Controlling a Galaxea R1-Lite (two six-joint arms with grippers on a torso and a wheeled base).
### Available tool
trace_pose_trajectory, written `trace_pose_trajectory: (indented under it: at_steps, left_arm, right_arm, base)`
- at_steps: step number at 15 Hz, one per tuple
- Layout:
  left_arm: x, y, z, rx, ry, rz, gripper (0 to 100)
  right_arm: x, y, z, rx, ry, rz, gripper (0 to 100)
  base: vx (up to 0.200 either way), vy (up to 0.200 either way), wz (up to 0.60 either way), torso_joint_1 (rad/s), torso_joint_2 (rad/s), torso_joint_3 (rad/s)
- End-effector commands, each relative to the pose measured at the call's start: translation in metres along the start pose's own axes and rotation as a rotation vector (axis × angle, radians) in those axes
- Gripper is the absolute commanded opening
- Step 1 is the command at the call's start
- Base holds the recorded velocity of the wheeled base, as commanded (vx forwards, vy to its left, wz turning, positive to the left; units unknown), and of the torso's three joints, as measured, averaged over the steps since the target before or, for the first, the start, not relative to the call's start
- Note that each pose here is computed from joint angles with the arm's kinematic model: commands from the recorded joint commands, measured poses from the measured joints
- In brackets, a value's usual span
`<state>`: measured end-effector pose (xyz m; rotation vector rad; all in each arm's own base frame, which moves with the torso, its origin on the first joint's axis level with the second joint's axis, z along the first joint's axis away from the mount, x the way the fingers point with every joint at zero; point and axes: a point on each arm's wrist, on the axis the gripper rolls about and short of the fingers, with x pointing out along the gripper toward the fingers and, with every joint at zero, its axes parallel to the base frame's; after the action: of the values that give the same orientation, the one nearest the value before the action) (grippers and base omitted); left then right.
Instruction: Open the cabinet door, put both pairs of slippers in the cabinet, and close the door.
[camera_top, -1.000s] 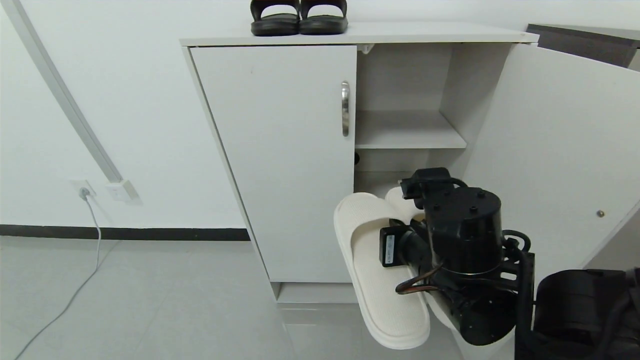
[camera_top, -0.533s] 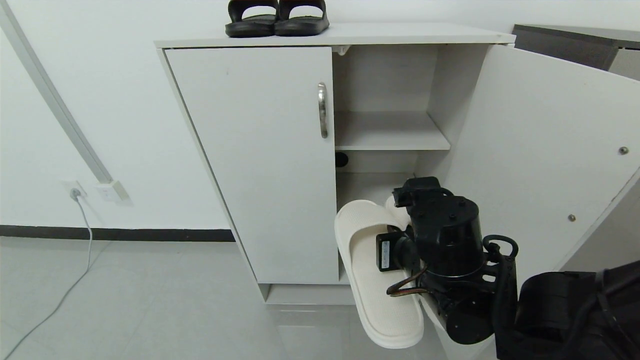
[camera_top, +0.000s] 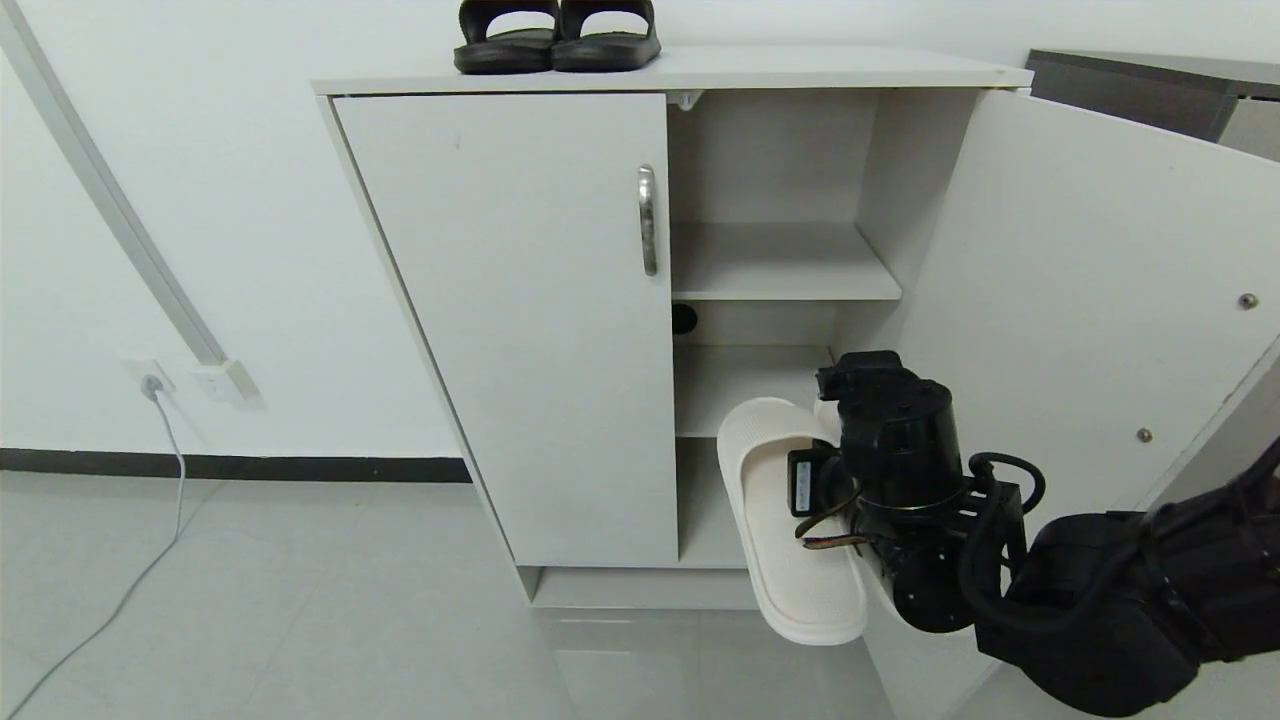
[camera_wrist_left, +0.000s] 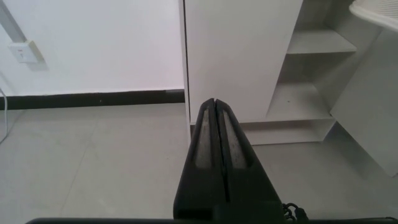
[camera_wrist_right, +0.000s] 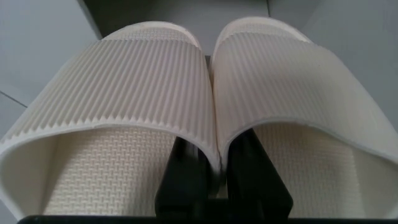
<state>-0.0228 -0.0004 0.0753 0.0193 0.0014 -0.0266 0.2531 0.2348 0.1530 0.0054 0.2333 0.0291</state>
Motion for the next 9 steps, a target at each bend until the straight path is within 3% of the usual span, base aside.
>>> trace_pose_trajectory:
  at_steps: [1, 9]
  left_arm:
    - [0.0, 0.0, 0.0, 0.001, 0.001, 0.002, 0]
    - [0.0, 0.0, 0.0, -0.007, 0.001, 0.004, 0]
  right_arm:
    - [0.008, -0.005, -0.002, -0.002, 0.008, -0.025, 0]
    - [0.023, -0.017, -0.007, -0.005, 0.026, -0.076, 0]
  base:
    - [0.0, 0.0, 0.0, 0.0, 0.0, 0.0]
    - [0.0, 0.0, 0.0, 0.0, 0.0, 0.0]
